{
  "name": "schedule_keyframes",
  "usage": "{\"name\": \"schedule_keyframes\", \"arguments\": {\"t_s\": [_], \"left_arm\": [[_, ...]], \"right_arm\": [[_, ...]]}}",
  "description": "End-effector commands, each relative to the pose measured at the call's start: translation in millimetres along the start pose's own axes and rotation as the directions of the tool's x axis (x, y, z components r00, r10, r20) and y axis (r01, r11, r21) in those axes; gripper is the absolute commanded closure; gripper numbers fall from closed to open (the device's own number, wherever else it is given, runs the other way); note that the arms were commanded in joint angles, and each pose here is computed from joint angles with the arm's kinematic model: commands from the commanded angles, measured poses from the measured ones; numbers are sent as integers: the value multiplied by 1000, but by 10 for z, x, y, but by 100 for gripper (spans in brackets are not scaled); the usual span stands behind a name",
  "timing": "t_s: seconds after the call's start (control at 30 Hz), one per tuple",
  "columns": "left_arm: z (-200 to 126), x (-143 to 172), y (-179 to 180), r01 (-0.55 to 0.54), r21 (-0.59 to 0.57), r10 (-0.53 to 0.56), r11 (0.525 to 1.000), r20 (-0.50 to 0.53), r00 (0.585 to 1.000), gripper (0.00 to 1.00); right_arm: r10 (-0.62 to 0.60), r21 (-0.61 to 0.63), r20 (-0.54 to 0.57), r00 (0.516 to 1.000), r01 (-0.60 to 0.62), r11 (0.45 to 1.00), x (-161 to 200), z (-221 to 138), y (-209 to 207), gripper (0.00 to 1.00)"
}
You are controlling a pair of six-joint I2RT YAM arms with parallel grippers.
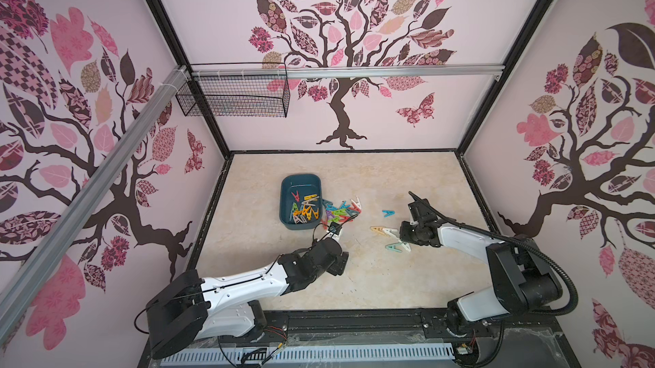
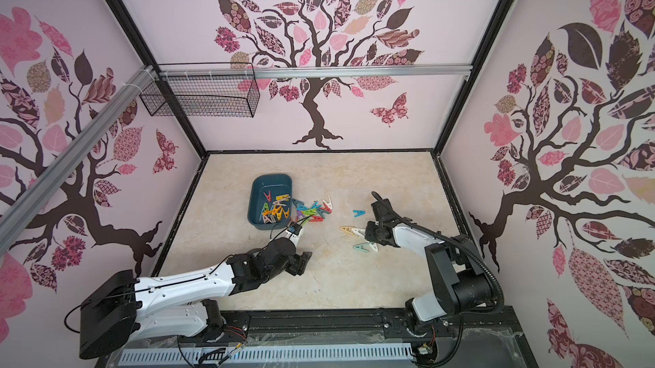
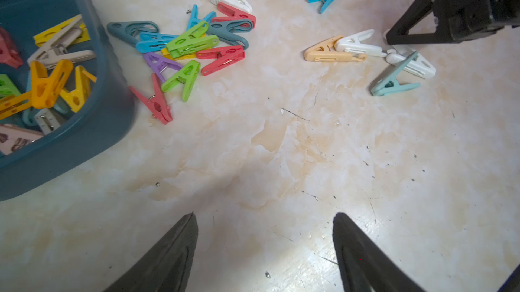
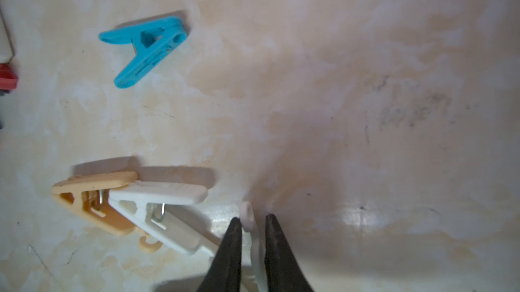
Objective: Put the clothespins into the storage box
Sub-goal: Pick up the clothespin from the center of the board.
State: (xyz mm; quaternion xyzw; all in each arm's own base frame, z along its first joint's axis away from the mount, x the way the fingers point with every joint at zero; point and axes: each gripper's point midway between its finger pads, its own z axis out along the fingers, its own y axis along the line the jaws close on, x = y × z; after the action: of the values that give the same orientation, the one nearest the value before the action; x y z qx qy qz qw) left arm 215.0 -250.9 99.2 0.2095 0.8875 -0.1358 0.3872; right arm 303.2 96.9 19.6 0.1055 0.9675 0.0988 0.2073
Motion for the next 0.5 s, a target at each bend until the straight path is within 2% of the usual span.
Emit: {"name": "schedule_keyframes", "arguments": {"t_s": [0.0, 0.13, 0.4, 0.47], "left_arm": [[-50, -44, 254, 91, -91, -90, 992, 13, 996, 21], [-97, -12, 523, 200, -147, -201, 969, 6, 980, 22], [-301, -60, 792, 274, -205, -265, 940, 70, 962, 21], [-349, -59, 840, 325, -200, -313, 924, 92, 945, 22]], "right_arm": [[-1, -3, -5, 1000, 1, 1000, -7, -87, 32, 85], [4, -23, 20, 1000, -3, 1000, -75, -209, 99, 89], [-33, -101, 49, 998, 38, 994, -111, -421, 547, 94], [-35, -146, 38, 999, 40, 988, -82, -449, 725, 95]]}}
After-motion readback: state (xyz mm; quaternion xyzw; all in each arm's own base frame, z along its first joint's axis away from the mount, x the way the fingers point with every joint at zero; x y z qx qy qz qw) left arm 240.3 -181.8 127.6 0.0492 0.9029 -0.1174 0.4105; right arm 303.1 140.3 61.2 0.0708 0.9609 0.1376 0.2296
